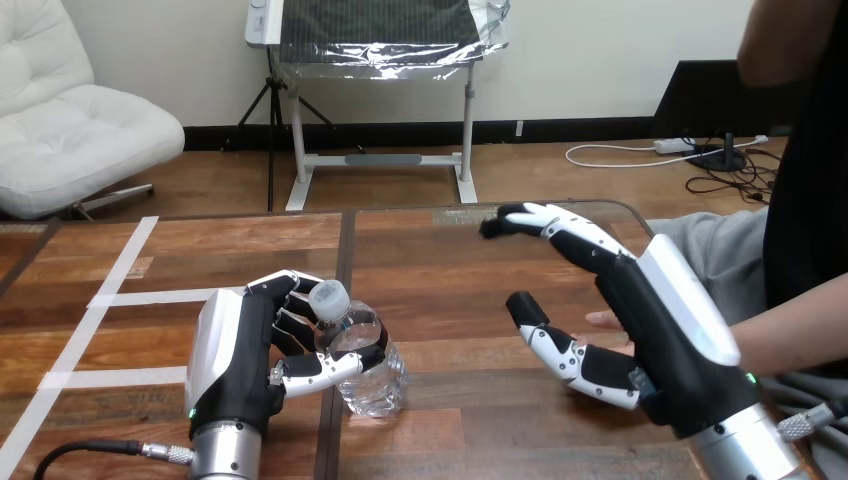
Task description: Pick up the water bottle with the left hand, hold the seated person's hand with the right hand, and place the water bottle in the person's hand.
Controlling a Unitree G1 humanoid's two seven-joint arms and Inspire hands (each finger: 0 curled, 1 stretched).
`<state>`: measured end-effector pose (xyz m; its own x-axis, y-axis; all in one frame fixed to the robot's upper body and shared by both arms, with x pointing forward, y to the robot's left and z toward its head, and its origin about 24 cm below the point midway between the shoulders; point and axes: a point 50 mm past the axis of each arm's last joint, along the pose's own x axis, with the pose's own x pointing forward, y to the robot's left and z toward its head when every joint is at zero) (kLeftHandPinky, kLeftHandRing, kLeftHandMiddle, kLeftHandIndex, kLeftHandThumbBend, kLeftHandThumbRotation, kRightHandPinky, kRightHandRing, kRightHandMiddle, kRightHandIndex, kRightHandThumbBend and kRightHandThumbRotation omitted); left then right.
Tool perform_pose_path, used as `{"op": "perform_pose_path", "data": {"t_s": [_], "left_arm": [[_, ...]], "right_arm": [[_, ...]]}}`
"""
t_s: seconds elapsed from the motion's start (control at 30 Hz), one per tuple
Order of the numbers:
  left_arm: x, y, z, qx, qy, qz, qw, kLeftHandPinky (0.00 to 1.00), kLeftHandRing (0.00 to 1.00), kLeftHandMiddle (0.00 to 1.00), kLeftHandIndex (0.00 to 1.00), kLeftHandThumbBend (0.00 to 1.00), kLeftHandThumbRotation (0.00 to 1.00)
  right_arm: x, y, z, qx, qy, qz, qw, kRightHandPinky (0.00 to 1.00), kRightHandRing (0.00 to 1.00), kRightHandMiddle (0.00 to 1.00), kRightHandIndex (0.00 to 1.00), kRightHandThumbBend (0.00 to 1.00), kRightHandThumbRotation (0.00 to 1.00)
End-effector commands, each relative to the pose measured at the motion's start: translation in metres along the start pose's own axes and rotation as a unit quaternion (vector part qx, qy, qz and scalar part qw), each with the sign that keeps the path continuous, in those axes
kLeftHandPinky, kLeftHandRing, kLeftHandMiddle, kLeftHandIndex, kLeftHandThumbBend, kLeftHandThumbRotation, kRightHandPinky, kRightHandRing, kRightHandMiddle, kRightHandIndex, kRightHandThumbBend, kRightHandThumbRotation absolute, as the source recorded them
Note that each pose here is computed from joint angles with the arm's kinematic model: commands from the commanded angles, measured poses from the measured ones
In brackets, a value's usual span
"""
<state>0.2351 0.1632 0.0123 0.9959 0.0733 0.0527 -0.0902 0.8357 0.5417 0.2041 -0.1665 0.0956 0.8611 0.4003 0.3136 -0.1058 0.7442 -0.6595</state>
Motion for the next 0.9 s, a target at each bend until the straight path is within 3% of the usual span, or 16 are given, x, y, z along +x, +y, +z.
{"op": "perform_pose_path", "data": {"t_s": [0.0, 0.53, 0.67, 0.87], "left_arm": [[0.013, 0.011, 0.03, -0.015, -0.08, 0.034, 0.9961, 0.36, 0.4, 0.45, 0.5, 0.59, 0.0], [0.013, 0.012, 0.034, -0.03, -0.098, 0.04, 0.9939, 0.37, 0.4, 0.45, 0.5, 0.58, 0.0], [0.013, 0.012, 0.036, -0.034, -0.104, 0.043, 0.9931, 0.37, 0.39, 0.44, 0.5, 0.58, 0.0], [0.012, 0.013, 0.039, -0.039, -0.115, 0.047, 0.9915, 0.38, 0.4, 0.44, 0.5, 0.58, 0.0]], "right_arm": [[0.012, -0.021, 0.014, -0.043, -0.034, -0.019, 0.9983, 0.83, 0.88, 0.89, 0.83, 0.4, 0.0], [0.012, -0.04, 0.011, -0.088, 0.01, -0.001, 0.996, 0.82, 0.89, 0.93, 0.89, 0.62, 0.0], [0.011, -0.047, 0.007, -0.119, 0.037, 0.003, 0.9922, 0.82, 0.9, 0.93, 0.9, 0.67, 0.0], [0.014, -0.058, 0.002, -0.165, 0.047, 0.004, 0.9851, 0.8, 0.89, 0.93, 0.89, 0.76, 0.0]]}}
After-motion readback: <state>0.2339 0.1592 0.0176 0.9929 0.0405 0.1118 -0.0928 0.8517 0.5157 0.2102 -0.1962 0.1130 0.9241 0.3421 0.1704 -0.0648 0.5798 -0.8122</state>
